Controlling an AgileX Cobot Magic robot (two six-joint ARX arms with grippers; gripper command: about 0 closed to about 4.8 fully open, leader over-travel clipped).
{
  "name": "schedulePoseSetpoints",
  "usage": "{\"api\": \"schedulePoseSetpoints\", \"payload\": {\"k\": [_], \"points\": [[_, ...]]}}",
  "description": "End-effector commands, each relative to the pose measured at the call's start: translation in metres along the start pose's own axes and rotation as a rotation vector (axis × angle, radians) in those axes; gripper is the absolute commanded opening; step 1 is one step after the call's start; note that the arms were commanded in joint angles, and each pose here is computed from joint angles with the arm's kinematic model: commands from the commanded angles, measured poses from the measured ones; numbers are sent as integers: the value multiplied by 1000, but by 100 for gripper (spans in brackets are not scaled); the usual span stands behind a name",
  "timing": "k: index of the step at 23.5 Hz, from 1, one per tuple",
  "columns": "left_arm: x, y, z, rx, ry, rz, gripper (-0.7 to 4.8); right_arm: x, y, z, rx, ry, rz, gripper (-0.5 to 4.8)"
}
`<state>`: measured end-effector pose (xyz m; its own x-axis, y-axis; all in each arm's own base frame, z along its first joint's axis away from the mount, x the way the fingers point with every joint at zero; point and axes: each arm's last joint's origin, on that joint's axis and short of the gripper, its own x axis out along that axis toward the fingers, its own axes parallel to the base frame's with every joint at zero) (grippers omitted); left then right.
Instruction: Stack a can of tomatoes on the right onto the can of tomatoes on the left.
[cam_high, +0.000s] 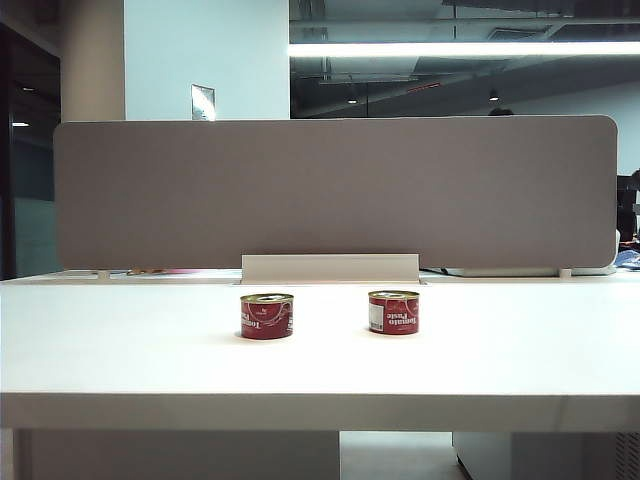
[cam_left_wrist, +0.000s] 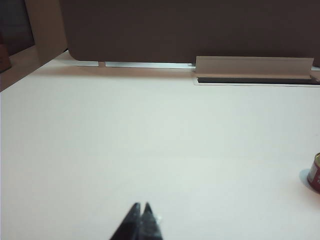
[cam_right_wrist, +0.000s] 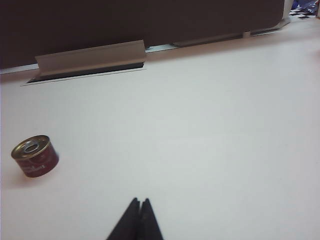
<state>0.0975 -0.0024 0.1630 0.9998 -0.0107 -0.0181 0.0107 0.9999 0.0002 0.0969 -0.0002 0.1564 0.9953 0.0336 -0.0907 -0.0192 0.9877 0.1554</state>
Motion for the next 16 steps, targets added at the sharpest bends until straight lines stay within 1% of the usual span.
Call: {"api": "schedulePoseSetpoints", "payload": {"k": [1, 5, 9, 13, 16], "points": [[0, 0, 2, 0, -9, -16, -6, 0, 2, 0, 5, -5, 64, -2], [0, -2, 2, 0, -9, -55, -6, -1, 3, 3, 10, -15, 91, -2], [0, -2, 2, 1, -9, -85, -6, -3, 6, 14, 55, -38, 108, -2], [0, -2, 2, 1, -9, -87, -6, -6, 11, 27, 51, -51, 140, -2], [0, -2, 2, 1, -9, -87, -6, -6, 17, 40, 46, -39, 169, -2]]}}
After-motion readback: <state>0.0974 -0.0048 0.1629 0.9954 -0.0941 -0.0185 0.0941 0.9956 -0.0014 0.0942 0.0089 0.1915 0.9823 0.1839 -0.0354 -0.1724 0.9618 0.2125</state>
